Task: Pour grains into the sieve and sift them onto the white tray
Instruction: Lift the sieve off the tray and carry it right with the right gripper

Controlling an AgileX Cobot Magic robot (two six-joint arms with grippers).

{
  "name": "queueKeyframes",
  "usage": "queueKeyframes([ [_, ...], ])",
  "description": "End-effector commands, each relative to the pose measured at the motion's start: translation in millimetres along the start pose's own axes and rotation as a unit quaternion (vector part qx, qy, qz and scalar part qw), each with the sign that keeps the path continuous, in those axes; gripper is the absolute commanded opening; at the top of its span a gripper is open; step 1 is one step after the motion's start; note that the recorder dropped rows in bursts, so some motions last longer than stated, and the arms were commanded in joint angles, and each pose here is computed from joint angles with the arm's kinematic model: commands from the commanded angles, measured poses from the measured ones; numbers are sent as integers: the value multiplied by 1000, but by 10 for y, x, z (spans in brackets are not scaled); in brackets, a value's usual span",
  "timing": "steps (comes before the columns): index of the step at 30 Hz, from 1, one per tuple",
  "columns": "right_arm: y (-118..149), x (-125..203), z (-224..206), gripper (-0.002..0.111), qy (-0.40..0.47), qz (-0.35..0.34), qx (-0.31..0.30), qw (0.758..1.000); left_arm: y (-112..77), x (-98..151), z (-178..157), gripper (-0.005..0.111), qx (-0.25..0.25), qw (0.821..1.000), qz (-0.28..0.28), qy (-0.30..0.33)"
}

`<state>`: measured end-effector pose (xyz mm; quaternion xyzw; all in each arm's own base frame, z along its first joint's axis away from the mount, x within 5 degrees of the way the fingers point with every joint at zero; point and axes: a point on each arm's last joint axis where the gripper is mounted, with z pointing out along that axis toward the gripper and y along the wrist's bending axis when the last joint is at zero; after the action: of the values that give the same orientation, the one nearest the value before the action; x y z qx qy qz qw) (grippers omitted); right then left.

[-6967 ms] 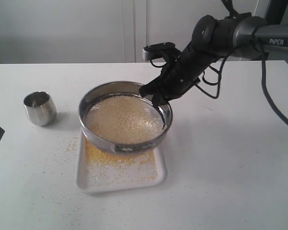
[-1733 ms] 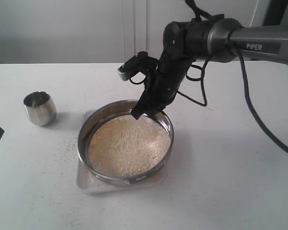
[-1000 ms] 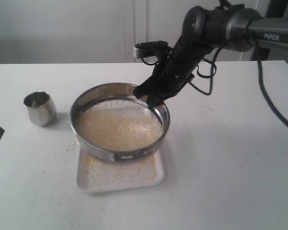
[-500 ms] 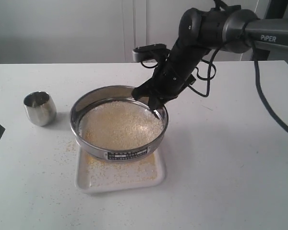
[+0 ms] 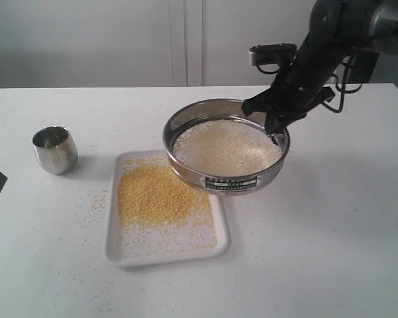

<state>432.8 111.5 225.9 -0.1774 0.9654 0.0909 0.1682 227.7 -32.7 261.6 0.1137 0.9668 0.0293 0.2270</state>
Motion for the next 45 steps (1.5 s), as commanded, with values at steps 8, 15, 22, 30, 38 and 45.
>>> queueKeyframes([
  [8,-858,267,-149,0,-63,131,48,988,-15,14,-15,0,1,1000,2,-5],
  [15,-944,239,3,0,-116,133,72,982,-15,14,-15,0,1,1000,2,-5],
  [22,-1007,286,288,0,-95,138,72,983,-15,14,-15,0,1,1000,2,-5],
  [30,-1051,298,446,0,-97,140,76,982,-15,14,-15,0,1,1000,2,-5],
  [38,-1082,339,612,0,-84,142,76,983,-15,14,-15,0,1,1000,2,-5],
  [45,-1068,341,574,31,-79,141,74,984,-15,14,-15,0,1,1000,2,-5],
])
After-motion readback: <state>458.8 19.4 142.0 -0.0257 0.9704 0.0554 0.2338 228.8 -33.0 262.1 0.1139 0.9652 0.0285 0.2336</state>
